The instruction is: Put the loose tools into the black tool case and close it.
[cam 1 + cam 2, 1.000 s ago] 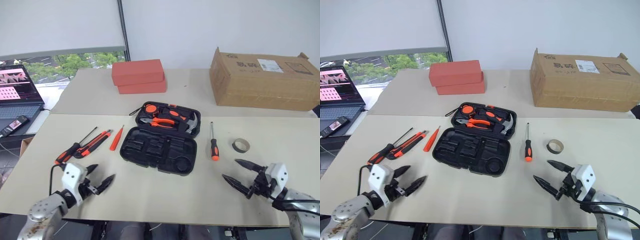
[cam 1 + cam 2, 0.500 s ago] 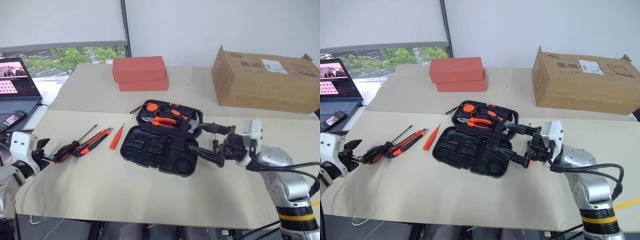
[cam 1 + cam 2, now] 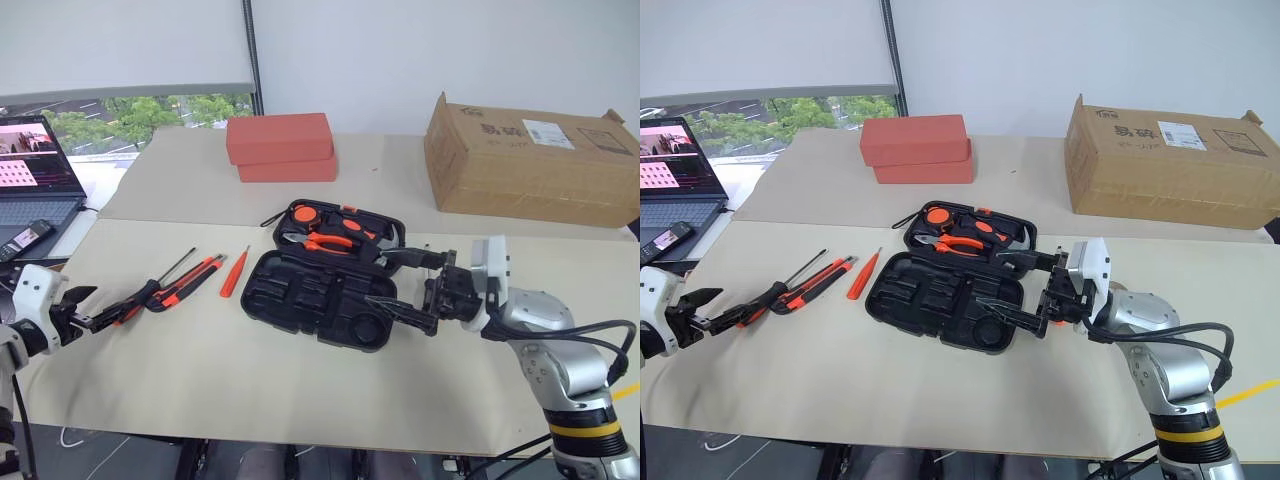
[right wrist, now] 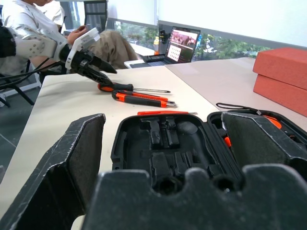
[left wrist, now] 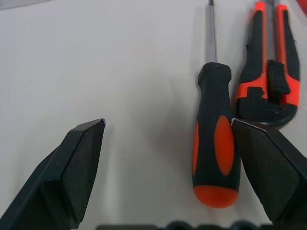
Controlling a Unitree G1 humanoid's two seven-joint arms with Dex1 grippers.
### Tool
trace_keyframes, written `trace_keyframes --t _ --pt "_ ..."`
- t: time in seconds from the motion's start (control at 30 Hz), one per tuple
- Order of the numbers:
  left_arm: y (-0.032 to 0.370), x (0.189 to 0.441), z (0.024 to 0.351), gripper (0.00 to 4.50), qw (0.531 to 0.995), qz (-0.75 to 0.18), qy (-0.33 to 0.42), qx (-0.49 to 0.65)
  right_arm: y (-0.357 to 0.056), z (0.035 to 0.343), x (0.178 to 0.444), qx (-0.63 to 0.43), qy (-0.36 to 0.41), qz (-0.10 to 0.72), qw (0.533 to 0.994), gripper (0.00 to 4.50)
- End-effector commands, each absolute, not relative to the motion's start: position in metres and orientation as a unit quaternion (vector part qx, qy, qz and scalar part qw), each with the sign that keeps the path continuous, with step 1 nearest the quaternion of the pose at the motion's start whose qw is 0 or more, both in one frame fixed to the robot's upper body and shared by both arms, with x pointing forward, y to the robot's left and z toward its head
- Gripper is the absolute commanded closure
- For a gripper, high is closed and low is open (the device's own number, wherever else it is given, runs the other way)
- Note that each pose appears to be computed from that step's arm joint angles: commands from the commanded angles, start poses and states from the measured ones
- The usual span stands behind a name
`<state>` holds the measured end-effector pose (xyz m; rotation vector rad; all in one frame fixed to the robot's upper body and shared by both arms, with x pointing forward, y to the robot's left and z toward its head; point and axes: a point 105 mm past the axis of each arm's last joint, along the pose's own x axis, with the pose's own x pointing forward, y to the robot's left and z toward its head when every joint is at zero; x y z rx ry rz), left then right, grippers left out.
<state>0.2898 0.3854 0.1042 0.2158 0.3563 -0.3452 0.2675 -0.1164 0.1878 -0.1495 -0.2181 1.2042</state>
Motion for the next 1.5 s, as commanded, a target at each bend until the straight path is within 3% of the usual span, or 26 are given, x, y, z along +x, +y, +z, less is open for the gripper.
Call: trace_keyframes --t 0.03,0.33,0.43,0.63,0.67,0.7,0.9,1.07,1.3,1.5 --pt "0.388 0.29 0.096 0.0 0.955 -0.177 0.2 0.132 -0.115 0.199 0.262 -0.083 -0.119 0.569 0.81 0.02" --pt "0.384 0.294 0.096 0.0 0.945 -0.206 0.205 0.148 -0.113 0.202 0.264 -0.085 -0.122 0.569 0.809 0.02" --pt "0.385 0.295 0.097 0.69 0.946 -0.205 0.205 0.147 -0.112 0.203 0.264 -0.085 -0.123 0.571 0.807 0.0" --pt "0.387 0.294 0.099 2.81 0.95 -0.202 0.194 0.137 -0.111 0.204 0.264 -0.085 -0.126 0.576 0.804 0.0" --pt "0.388 0.294 0.1 3.38 0.952 -0.198 0.191 0.134 -0.11 0.205 0.264 -0.084 -0.127 0.577 0.802 0.0" --pt "0.39 0.293 0.102 3.54 0.954 -0.194 0.188 0.133 -0.11 0.206 0.264 -0.082 -0.129 0.579 0.801 0.0" --pt "0.403 0.291 0.112 3.54 0.965 -0.161 0.168 0.123 -0.11 0.206 0.261 -0.076 -0.129 0.593 0.791 0.0" --pt "0.408 0.299 0.145 3.54 0.977 -0.143 0.107 0.12 -0.116 0.204 0.263 -0.081 -0.125 0.59 0.793 0.0" --pt "0.341 0.333 0.198 3.54 0.945 -0.28 0.019 0.17 -0.14 0.196 0.272 -0.1 -0.102 0.564 0.814 0.0" --pt "0.241 0.369 0.204 3.54 0.826 -0.461 -0.002 0.324 -0.155 0.189 0.274 -0.11 -0.094 0.544 0.827 0.0"
